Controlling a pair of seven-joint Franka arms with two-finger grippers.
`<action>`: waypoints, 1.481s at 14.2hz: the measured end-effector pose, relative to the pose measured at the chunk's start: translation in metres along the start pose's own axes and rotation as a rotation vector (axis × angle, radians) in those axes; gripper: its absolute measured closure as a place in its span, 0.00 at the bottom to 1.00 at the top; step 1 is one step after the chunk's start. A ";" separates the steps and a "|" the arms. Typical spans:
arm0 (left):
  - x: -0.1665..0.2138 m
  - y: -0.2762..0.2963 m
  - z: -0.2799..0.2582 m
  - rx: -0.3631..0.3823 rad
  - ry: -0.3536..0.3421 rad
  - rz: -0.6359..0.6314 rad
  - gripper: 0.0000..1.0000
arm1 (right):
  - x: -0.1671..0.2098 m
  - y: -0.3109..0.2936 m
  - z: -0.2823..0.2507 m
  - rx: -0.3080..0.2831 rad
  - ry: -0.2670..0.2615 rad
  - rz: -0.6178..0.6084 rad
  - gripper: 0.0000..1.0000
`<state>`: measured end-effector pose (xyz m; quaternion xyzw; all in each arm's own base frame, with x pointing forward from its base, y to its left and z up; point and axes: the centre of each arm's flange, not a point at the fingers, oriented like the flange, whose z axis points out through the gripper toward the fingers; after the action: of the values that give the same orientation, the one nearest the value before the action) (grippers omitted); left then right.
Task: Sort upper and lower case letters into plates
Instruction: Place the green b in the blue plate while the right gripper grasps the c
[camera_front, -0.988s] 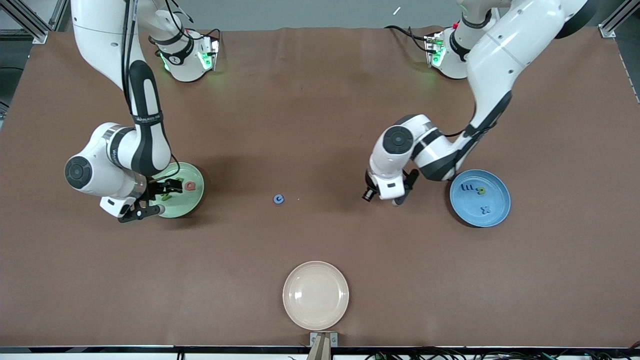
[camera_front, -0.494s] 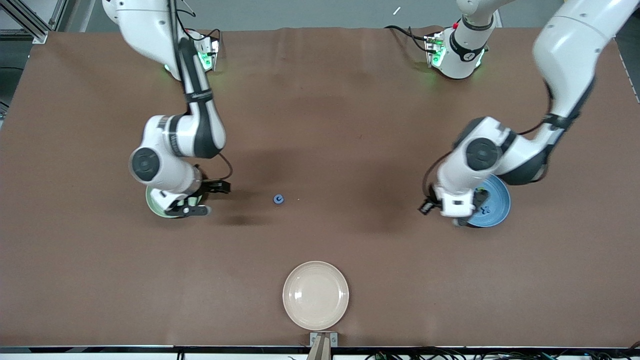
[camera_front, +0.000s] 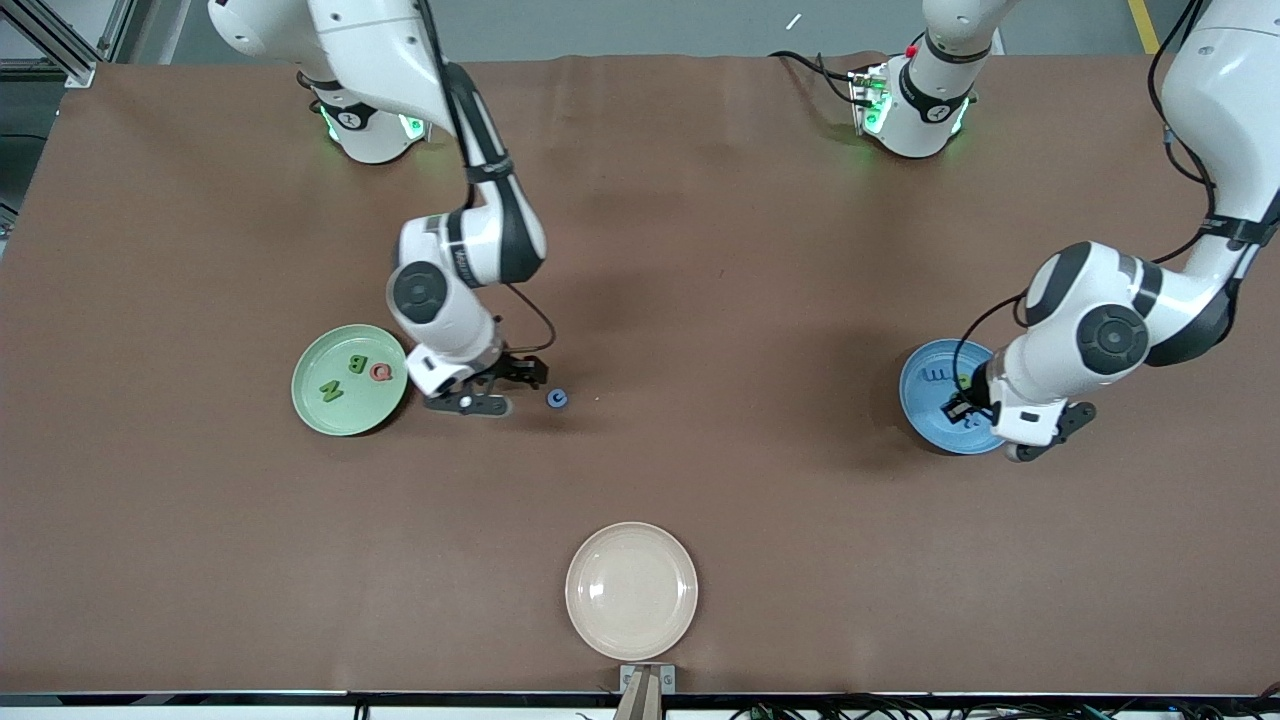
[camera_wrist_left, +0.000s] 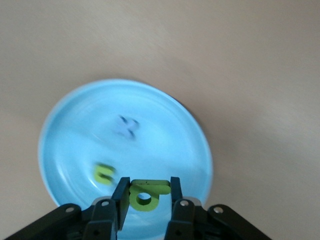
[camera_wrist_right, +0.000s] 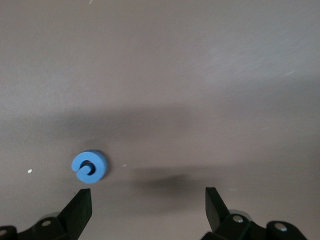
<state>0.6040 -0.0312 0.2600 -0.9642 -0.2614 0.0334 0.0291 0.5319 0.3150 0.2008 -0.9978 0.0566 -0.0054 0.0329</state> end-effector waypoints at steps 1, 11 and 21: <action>0.006 -0.011 0.004 0.010 0.007 0.003 0.63 | -0.007 -0.008 0.011 -0.007 0.015 -0.002 0.00; 0.022 -0.041 0.049 0.017 -0.005 0.022 0.63 | -0.015 -0.054 0.022 0.022 0.043 0.065 0.15; 0.017 -0.046 0.070 0.038 -0.018 0.044 0.63 | -0.008 -0.061 0.024 -0.033 0.027 0.003 0.38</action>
<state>0.5902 0.0195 0.1925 -0.9687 -0.2396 0.0477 0.0441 0.5308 0.3777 0.1811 -0.9980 0.0588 -0.0181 0.0159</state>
